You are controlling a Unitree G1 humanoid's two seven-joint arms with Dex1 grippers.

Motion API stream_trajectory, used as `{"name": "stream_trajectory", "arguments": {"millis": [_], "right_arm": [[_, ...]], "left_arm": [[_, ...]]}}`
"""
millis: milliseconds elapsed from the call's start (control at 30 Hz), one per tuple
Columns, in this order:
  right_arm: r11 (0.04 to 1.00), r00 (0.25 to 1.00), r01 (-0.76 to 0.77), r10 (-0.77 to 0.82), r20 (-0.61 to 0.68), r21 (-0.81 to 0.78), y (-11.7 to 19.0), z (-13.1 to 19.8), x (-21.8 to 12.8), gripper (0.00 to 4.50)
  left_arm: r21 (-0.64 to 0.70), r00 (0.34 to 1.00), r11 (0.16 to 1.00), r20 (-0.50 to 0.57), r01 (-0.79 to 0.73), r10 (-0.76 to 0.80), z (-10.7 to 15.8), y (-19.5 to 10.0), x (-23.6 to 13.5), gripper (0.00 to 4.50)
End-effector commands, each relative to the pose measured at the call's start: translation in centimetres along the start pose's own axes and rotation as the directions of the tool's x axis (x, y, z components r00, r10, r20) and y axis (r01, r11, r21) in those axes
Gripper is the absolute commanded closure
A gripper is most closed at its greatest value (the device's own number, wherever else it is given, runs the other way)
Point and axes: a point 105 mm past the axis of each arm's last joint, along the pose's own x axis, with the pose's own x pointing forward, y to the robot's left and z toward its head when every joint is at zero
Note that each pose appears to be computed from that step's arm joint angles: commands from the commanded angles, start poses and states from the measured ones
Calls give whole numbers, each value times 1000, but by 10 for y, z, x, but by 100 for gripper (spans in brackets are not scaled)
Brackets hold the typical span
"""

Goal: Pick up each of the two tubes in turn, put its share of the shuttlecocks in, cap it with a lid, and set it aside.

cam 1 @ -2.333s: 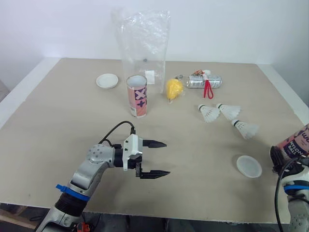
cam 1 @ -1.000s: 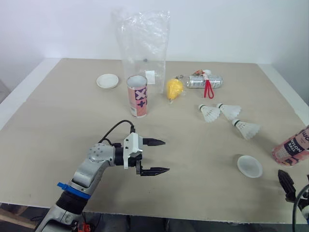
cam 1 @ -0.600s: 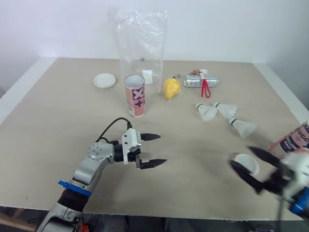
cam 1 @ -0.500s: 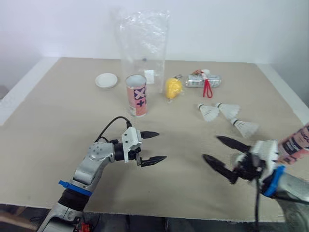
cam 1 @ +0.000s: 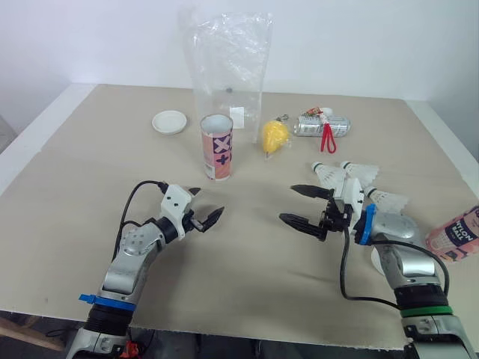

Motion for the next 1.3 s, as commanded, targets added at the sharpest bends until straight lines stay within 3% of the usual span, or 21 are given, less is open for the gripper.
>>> {"name": "stream_trajectory", "arguments": {"millis": [33, 267, 500, 967, 1300], "right_arm": [[1000, 1000, 12, -11, 25, -25, -3, 7, 5, 13], [996, 998, 66, -65, 10, -52, -4, 4, 6, 13], [989, 992, 130, -129, 15, -77, -5, 9, 4, 13], [979, 984, 181, -179, 24, -97, 1, 14, 7, 13], [977, 982, 186, -185, 21, -102, 8, 17, 8, 13]], "left_arm": [[13, 994, 995, 34, -100, 100, 13, 15, 8, 0], [-35, 983, 982, 6, -183, 184, 10, 37, 41, 0], [0, 996, 996, 4, -92, 92, 17, 37, 71, 0], [46, 998, 999, -60, -19, 21, 14, 45, 98, 0], [-3, 998, 998, -16, -65, 65, 25, 49, 108, 0]]}}
